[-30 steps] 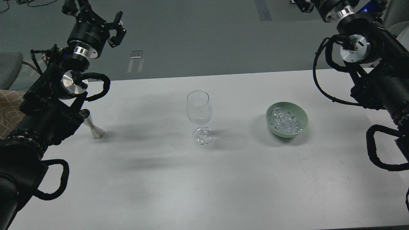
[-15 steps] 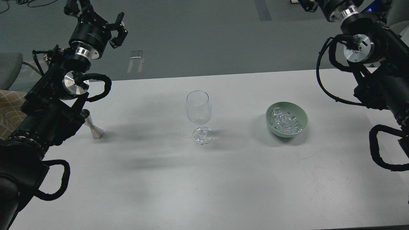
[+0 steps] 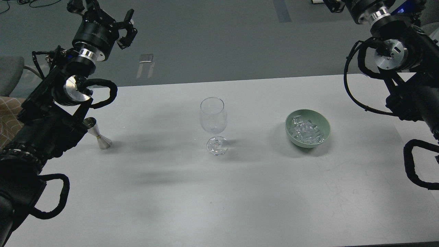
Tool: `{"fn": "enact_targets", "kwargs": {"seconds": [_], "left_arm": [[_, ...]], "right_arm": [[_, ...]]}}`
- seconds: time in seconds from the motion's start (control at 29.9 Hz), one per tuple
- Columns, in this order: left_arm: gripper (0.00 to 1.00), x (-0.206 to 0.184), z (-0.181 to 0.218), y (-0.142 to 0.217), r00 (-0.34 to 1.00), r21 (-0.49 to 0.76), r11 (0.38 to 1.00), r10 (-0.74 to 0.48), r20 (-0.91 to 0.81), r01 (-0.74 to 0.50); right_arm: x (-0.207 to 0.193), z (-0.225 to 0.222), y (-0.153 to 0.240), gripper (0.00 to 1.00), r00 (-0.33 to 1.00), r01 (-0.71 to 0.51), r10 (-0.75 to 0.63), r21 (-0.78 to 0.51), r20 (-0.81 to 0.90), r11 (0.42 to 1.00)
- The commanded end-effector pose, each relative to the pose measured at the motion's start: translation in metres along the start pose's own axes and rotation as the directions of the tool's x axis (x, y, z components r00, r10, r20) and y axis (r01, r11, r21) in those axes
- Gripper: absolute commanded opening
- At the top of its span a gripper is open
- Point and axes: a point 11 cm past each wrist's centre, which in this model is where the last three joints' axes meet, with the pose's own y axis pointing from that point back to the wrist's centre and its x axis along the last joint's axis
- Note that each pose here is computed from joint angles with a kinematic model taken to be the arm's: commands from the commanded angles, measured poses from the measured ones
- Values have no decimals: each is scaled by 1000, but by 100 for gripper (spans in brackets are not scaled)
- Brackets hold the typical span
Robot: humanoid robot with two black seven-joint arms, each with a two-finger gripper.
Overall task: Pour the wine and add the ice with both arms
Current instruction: 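Lower the left gripper toward the metal jigger cup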
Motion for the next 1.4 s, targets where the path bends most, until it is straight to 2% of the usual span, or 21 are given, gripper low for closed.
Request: {"fn": "enact_targets", "kwargs": {"seconds": [0.0,0.1,0.2,0.3,0.43,0.6,0.73,0.8,1.04,1.3,1.37], "left_arm": [[100,0,15,13,999,1,999,-44,23,44],[100,3,24,34,997,39,997,-71,27,70],[100,14,29,55,997,55,997,-44,-62,47],[100,25,31,81,983,81,997,7,-183,8],[100,36,28,116,969,109,991,106,-222,-83],[100,18,28,161,959,127,988,116,-260,-85],[100,14,17,208,941,161,980,157,-299,-113],[100,24,10,238,913,173,969,228,-338,-178],[100,27,-33,287,827,223,936,347,-442,-273],[99,31,-63,314,744,249,897,441,-502,-364],[99,36,-76,319,700,297,856,517,-492,-424]], "right_arm": [[6,-1,3,100,1000,-8,8,-2,-8,1000],[10,1,6,100,1000,-16,16,-8,-10,1000],[11,0,6,100,1000,-17,17,-8,-13,1000],[11,1,7,100,1000,-18,18,-9,-13,1000],[11,1,7,100,1000,-17,17,-10,-12,1000],[13,6,10,100,1000,-22,22,-20,-11,1000],[16,9,13,100,1000,-28,28,-25,-10,999],[16,8,13,100,1000,-29,29,-24,-11,999],[16,9,13,100,1000,-28,28,-29,-11,999],[18,5,12,100,999,-30,30,-29,-24,999],[18,3,12,100,999,-31,30,-26,-26,999]]}}
